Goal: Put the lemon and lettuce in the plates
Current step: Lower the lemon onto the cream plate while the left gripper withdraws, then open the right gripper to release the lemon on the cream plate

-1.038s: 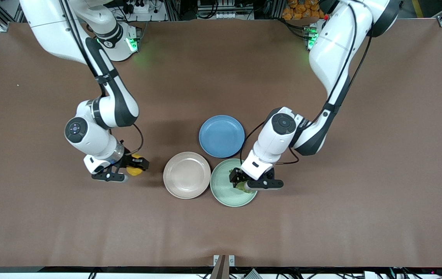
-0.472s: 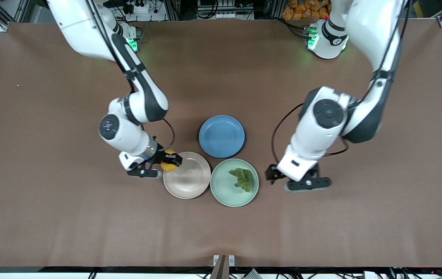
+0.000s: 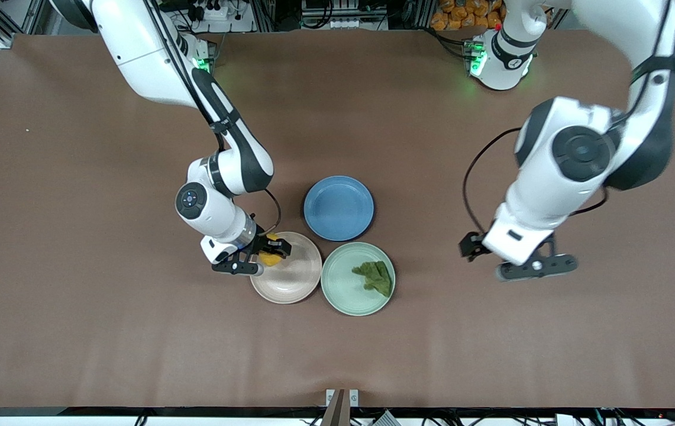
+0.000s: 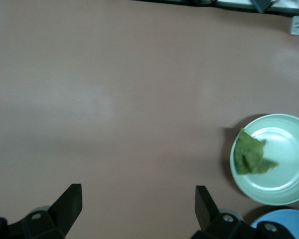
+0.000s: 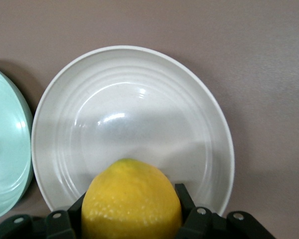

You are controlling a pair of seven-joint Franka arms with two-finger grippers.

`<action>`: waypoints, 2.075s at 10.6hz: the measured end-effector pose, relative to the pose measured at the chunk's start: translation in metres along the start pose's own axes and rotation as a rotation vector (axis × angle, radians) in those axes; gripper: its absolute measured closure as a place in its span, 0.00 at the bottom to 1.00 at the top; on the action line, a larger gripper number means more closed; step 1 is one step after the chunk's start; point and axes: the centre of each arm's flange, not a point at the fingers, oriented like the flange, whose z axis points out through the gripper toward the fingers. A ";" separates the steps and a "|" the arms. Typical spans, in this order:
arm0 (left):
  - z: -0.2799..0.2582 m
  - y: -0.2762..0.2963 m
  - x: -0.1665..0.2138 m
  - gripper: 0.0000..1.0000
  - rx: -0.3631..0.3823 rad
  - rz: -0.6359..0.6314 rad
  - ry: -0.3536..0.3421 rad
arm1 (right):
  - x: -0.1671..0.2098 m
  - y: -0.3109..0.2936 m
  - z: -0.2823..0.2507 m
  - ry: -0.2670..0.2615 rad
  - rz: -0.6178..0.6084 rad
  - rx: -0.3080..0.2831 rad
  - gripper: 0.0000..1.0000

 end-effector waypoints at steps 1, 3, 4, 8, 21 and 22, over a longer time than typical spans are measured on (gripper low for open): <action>-0.014 -0.017 -0.001 0.00 0.019 0.006 -0.021 | 0.001 -0.003 0.005 0.009 -0.005 0.002 0.33; -0.045 -0.048 -0.005 0.00 0.048 0.042 -0.052 | -0.001 -0.008 0.023 0.033 -0.005 0.004 0.33; -0.061 -0.066 -0.007 0.00 0.060 0.059 -0.065 | -0.001 -0.007 0.031 0.036 -0.002 0.003 0.33; -0.124 -0.129 -0.022 0.00 0.072 0.057 -0.031 | 0.003 -0.009 0.032 0.046 0.000 0.008 0.18; -0.155 -0.130 -0.057 0.00 0.001 0.078 -0.065 | 0.059 0.008 -0.065 -0.162 -0.043 -0.068 0.00; -0.155 -0.129 -0.058 0.00 0.002 0.082 -0.070 | 0.067 0.029 -0.079 -0.181 -0.084 -0.095 0.00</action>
